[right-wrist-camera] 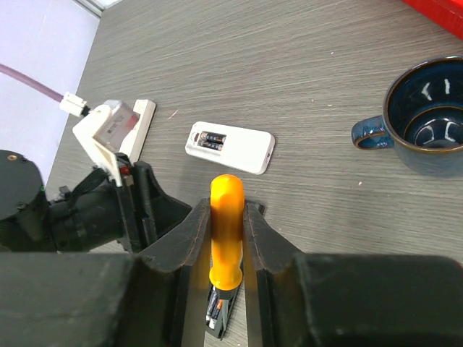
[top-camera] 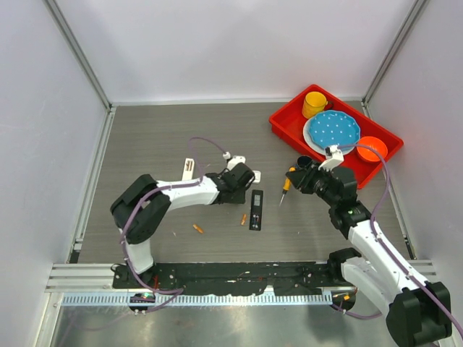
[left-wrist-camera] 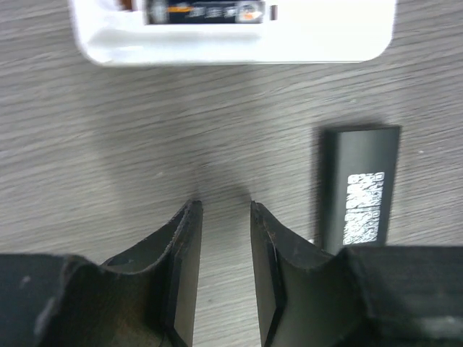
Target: Unload the batteries from the remote control
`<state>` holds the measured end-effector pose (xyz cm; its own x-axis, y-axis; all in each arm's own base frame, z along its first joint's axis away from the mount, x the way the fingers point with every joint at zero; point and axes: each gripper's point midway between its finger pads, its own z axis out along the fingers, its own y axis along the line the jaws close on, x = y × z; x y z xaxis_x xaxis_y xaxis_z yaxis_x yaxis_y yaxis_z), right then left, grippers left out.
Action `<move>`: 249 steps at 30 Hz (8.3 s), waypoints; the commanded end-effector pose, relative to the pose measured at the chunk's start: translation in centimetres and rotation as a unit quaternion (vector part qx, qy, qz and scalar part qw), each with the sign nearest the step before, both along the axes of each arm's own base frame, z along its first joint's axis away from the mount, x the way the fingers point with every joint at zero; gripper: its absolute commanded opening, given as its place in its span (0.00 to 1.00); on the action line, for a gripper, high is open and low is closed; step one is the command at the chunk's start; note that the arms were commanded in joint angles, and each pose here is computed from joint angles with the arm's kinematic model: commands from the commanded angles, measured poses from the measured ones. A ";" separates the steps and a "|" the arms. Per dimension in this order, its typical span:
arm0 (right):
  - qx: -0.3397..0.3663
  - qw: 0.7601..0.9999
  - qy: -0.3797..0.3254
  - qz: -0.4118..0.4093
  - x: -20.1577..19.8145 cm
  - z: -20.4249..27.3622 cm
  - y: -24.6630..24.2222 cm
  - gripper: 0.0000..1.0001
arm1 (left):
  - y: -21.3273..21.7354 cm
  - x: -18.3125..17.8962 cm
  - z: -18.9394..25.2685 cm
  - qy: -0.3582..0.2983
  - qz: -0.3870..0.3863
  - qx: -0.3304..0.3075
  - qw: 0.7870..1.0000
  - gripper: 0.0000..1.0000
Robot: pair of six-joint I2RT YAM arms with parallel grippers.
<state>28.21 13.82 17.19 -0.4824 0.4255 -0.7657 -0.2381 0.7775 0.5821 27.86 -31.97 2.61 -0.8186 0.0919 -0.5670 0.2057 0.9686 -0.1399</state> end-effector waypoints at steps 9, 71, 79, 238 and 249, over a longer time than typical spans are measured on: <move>-0.001 1.000 -0.029 0.009 1.1 0.8 0.8 0.01 | 3.1 1.2 2.9 -0.053 0.069 -0.103 0.991 0.48; -0.021 1.000 0.003 -0.002 1.2 -1.8 0.3 0.01 | -1.5 -2.5 -0.5 -0.040 -0.188 0.014 0.981 0.02; -0.021 1.000 0.002 0.000 1.2 -1.7 0.3 0.02 | -1.2 -0.7 3.2 -0.106 -0.193 0.028 0.975 0.65; -0.017 1.000 -0.002 0.003 7.5 -4.7 5.8 0.01 | -1.4 -4.8 -3.1 0.017 -0.350 -0.001 0.937 0.00; 0.013 0.999 -0.007 0.028 6.7 -3.1 6.8 0.01 | -1.3 -4.7 -3.4 0.022 -0.347 0.002 0.937 0.00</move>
